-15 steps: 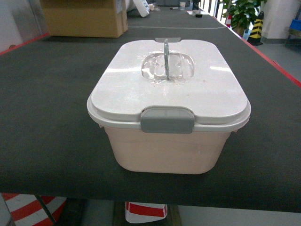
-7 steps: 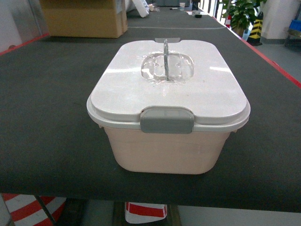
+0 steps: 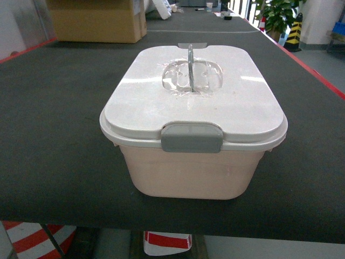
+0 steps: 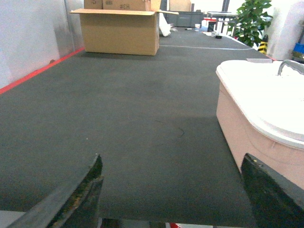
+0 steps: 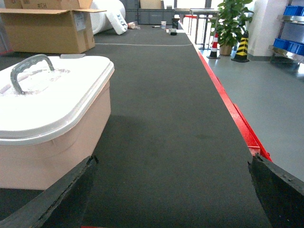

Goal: Pick capacitor and pack into box

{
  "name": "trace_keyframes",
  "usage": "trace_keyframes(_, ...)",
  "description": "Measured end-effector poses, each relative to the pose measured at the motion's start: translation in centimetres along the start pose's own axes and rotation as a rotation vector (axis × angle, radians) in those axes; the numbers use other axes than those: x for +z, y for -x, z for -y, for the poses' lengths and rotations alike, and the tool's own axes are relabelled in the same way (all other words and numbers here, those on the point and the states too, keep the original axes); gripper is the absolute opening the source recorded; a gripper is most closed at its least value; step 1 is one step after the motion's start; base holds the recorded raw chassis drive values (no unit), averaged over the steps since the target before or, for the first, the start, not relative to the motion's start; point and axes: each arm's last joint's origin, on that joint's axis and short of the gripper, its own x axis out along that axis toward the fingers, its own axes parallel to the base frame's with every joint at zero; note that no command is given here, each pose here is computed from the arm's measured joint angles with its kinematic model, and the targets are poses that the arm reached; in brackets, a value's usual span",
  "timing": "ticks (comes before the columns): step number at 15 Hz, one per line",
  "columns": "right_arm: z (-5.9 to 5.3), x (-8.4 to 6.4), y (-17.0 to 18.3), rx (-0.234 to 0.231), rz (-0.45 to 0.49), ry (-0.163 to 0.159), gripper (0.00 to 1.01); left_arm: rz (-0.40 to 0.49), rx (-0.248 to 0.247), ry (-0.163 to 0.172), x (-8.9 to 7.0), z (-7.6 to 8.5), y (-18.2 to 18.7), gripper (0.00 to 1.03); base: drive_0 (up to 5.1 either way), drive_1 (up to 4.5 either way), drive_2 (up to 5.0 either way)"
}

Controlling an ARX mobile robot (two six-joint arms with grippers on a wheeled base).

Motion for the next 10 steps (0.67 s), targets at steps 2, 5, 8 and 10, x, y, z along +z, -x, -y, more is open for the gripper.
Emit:
trace_keyframes(2,0.0,0.0,0.0,0.0,0.0,0.0,0.98,0.0,0.0,-0.003,0.0,0.0,0.0,0.99,0.0,0.0,0.0)
trace_keyframes(5,0.0,0.0,0.0,0.0,0.0,0.0,0.98,0.0,0.0,-0.003,0.0,0.0,0.0,0.98,0.0,0.0,0.0)
trace_keyframes(8,0.0,0.0,0.0,0.0,0.0,0.0,0.98,0.0,0.0,-0.003,0.0,0.0,0.0,0.98,0.0,0.0,0.0)
trace_keyframes(10,0.0,0.0,0.0,0.0,0.0,0.0,0.98,0.0,0.0,-0.003,0.0,0.0,0.0,0.98,0.0,0.0,0.0)
